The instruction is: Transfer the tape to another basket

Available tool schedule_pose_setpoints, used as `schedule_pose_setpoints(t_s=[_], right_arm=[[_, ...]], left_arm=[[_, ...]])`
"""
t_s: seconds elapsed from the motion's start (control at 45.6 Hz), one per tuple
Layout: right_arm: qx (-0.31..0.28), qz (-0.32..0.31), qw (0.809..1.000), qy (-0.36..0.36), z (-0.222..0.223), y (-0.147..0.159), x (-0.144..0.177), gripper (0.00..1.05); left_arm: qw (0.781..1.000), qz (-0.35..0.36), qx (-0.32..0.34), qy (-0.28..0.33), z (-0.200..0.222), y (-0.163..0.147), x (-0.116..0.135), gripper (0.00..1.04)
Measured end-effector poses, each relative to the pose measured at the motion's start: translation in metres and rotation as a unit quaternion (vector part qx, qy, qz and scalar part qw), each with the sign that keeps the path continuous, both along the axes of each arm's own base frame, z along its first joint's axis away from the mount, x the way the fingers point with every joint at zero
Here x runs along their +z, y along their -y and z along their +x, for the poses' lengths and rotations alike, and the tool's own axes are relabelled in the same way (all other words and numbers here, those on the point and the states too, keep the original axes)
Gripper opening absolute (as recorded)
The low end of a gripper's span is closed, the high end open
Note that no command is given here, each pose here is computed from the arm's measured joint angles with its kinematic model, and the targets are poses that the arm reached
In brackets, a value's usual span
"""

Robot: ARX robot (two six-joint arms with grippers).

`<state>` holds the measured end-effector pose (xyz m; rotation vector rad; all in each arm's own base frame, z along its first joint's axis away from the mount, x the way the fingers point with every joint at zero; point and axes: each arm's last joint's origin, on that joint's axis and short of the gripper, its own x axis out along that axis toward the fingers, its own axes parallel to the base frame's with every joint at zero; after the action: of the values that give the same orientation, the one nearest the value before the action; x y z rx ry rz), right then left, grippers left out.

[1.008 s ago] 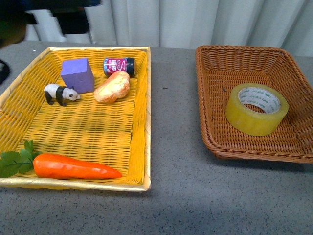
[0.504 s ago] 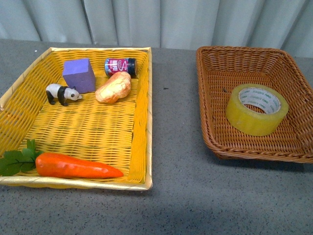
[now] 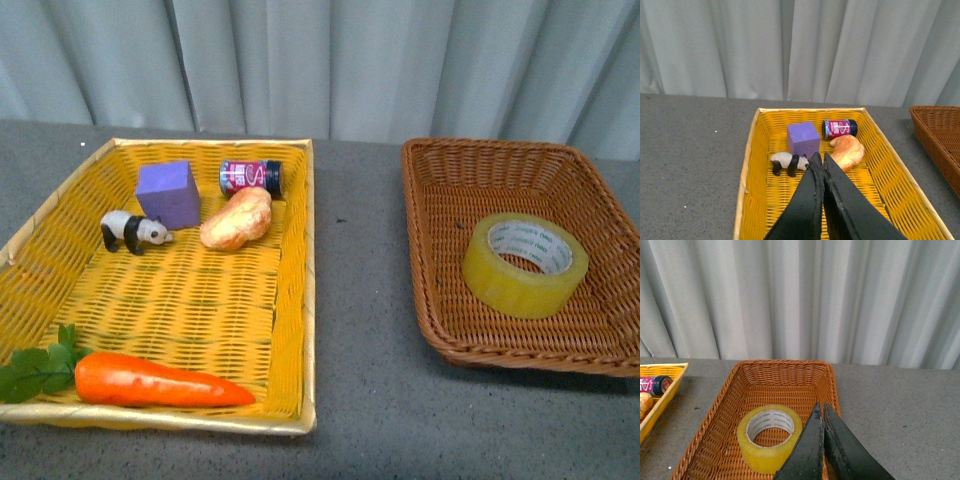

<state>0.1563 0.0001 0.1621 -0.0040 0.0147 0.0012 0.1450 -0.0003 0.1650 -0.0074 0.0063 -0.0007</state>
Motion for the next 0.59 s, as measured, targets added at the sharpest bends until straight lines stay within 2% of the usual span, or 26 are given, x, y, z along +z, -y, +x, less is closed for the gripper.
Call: schedule_pose_setpoints(t_s=[0.592], right_arm=[[0.0,0.0,1.0,0.007,-0.027,0.0,0.004,0.01]], left_arm=[[1.0,0.0,-0.001,0.014,-0.022,0.0,0.008,0.04]])
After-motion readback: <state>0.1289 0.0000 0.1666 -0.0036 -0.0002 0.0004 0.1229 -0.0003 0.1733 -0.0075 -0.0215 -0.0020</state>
